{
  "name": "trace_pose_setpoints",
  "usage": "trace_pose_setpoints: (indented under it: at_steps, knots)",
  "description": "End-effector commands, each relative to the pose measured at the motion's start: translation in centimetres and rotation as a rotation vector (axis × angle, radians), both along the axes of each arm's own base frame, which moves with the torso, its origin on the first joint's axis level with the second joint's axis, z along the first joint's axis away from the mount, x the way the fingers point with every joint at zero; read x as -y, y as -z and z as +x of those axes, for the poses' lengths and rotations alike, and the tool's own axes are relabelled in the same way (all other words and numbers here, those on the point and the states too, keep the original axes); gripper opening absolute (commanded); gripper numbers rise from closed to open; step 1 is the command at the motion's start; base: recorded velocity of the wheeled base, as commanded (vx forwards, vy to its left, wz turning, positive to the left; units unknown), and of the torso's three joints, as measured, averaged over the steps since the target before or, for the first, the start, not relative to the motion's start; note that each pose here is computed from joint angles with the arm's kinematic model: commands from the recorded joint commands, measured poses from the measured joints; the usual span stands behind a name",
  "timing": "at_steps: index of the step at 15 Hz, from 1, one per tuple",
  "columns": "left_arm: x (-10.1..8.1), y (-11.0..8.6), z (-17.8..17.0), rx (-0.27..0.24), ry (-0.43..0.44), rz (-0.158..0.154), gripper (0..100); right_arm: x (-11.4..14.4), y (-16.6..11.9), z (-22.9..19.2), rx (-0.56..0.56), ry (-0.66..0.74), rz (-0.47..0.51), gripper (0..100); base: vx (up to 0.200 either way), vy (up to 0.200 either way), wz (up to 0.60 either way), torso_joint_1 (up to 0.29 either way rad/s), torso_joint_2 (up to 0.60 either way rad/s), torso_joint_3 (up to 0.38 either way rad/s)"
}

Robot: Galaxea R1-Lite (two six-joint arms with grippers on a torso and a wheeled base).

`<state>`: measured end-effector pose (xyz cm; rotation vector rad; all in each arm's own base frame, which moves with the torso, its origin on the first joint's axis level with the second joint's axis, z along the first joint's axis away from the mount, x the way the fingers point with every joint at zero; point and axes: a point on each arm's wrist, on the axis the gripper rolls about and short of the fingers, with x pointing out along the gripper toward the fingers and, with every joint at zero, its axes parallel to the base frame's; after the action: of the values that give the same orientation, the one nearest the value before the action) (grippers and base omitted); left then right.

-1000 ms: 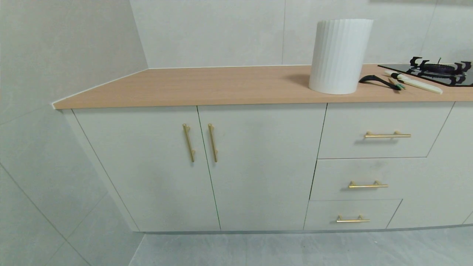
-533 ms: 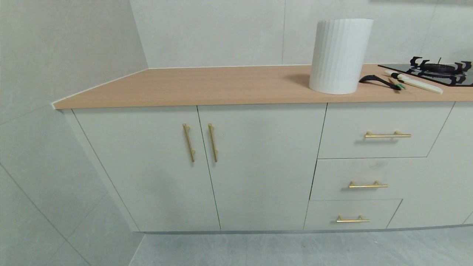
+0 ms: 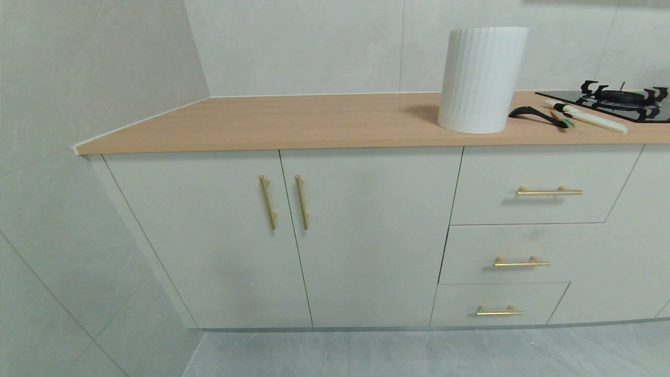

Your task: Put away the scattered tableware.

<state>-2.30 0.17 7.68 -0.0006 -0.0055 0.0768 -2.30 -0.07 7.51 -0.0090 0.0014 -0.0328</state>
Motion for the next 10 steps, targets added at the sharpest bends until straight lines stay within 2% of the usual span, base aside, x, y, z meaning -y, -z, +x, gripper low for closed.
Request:
trace_pose_setpoints:
  at_steps: [1,2,10]
  knots:
    - [0.01,0.06,0.03,-0.001,0.005,0.000,100,0.00,0.04,0.01,-0.006,-0.001,0.004,100,0.000,0.000,0.00,0.000,0.00,0.000]
    - [0.07,0.06,0.03,-0.001,0.029,0.001,100,0.00,0.04,0.01,-0.006,-0.001,0.004,100,0.000,0.000,0.00,0.000,0.00,0.000]
    - [0.08,0.06,0.03,-0.001,0.035,-0.001,100,0.01,0.04,0.01,-0.006,0.001,0.006,100,0.000,0.000,0.00,0.000,0.00,0.000]
